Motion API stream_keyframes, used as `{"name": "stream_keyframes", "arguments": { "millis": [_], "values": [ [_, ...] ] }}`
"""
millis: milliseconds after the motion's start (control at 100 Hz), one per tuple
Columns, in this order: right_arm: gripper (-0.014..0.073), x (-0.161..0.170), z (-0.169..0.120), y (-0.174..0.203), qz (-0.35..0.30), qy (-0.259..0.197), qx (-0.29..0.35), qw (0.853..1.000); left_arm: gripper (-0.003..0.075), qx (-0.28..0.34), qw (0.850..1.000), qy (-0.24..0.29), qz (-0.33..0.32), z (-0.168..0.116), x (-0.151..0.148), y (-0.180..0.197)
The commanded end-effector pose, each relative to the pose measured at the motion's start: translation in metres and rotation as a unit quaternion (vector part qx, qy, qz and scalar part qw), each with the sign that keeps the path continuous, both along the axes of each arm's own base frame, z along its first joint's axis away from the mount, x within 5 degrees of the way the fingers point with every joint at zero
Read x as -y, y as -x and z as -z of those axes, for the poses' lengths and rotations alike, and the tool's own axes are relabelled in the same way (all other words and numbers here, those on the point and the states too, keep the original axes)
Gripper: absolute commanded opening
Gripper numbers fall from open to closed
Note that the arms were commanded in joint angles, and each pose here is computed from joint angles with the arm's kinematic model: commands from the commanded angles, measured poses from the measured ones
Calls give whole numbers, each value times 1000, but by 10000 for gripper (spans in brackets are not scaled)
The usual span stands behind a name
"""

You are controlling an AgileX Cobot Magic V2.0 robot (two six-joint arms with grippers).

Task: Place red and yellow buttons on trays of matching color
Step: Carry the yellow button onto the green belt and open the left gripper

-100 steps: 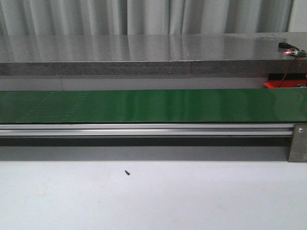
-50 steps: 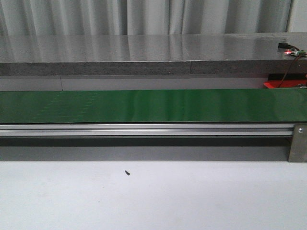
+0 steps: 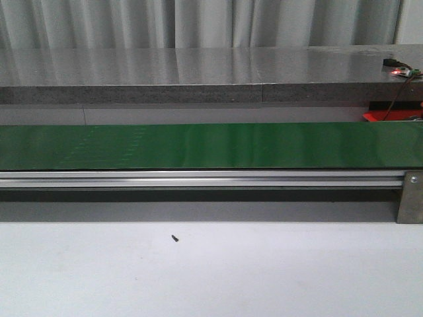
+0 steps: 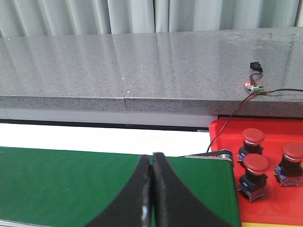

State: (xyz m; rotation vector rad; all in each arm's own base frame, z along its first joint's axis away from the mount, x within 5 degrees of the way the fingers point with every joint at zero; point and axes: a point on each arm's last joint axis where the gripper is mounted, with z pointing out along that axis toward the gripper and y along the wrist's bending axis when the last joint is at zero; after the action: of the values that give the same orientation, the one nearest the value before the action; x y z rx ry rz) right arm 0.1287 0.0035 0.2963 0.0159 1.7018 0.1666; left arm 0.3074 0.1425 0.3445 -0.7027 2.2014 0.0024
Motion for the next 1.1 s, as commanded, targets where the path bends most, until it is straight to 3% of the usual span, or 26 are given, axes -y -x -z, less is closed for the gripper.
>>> {"name": "stream_keyframes", "arguments": {
  "millis": [0, 360, 1090],
  "values": [
    [-57, 0, -9, 0, 0, -5, 15, 1000, 565, 53, 998, -23, -17, -21, -7, 2],
    [-57, 0, -9, 0, 0, -5, 15, 1000, 565, -1, 1000, 2, -26, 32, -31, -32],
    [-57, 0, -9, 0, 0, -5, 15, 1000, 565, -46, 999, 21, -16, 86, -77, -118]
  ]
}}
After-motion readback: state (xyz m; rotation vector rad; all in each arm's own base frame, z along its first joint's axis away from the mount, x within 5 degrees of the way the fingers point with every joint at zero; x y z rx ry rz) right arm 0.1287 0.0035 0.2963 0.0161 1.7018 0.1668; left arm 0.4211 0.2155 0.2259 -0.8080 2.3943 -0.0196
